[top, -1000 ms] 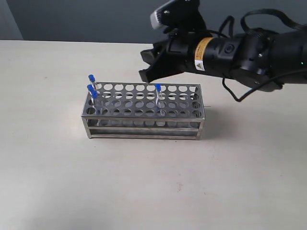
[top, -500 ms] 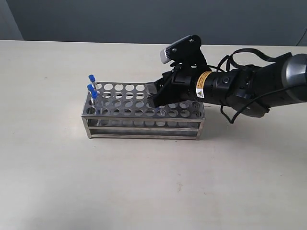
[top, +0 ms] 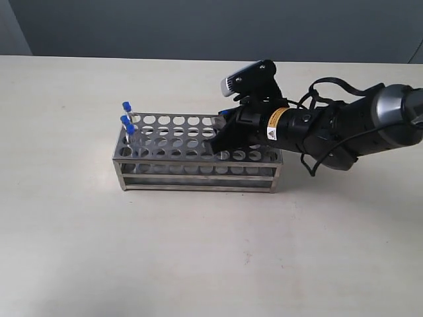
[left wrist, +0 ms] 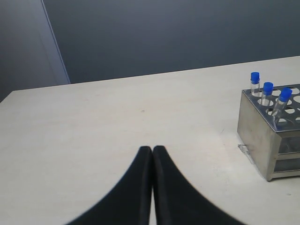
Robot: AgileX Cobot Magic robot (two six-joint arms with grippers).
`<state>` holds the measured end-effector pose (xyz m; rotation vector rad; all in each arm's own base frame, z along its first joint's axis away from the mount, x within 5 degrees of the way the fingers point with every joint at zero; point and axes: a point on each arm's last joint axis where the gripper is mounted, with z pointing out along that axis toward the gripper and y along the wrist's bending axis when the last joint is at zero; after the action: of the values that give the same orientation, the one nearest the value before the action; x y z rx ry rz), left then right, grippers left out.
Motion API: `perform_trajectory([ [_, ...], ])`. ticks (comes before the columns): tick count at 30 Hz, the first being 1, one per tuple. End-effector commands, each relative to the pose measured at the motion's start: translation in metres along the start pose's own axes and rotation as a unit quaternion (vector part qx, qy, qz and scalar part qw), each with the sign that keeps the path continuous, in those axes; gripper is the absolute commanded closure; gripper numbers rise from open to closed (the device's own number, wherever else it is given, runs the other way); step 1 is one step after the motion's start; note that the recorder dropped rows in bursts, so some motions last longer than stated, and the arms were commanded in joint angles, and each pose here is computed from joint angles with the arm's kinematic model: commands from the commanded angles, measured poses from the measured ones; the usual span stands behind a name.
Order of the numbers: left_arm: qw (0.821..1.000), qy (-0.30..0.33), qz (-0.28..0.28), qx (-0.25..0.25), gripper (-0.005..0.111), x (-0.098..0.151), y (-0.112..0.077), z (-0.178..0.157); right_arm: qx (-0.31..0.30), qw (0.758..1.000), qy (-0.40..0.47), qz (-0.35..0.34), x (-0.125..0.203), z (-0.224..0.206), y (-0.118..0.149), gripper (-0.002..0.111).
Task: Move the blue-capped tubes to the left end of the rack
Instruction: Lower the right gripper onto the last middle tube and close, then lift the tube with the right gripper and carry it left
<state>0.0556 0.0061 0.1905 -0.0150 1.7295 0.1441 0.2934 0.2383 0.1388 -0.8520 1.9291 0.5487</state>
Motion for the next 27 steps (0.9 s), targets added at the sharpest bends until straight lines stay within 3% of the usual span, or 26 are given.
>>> perform_trajectory([
  [1, 1.000, -0.006, -0.001, 0.002, 0.106, -0.002, 0.000, -0.001, -0.001, 1.000, -0.004, -0.010, -0.003, -0.004, 0.000, 0.108],
  [11, 1.000, -0.006, -0.001, 0.002, 0.106, -0.002, 0.000, -0.001, -0.017, 0.990, -0.131, -0.057, -0.074, -0.053, 0.017, 0.108],
  [22, 1.000, -0.006, -0.001, 0.002, 0.106, -0.002, 0.000, -0.001, -0.117, 0.975, -0.156, -0.109, -0.090, -0.051, 0.094, 0.108],
  [27, 1.000, -0.006, -0.001, 0.002, 0.106, -0.002, 0.000, -0.001, -0.138, 0.970, -0.165, -0.117, -0.098, -0.036, 0.112, 0.108],
])
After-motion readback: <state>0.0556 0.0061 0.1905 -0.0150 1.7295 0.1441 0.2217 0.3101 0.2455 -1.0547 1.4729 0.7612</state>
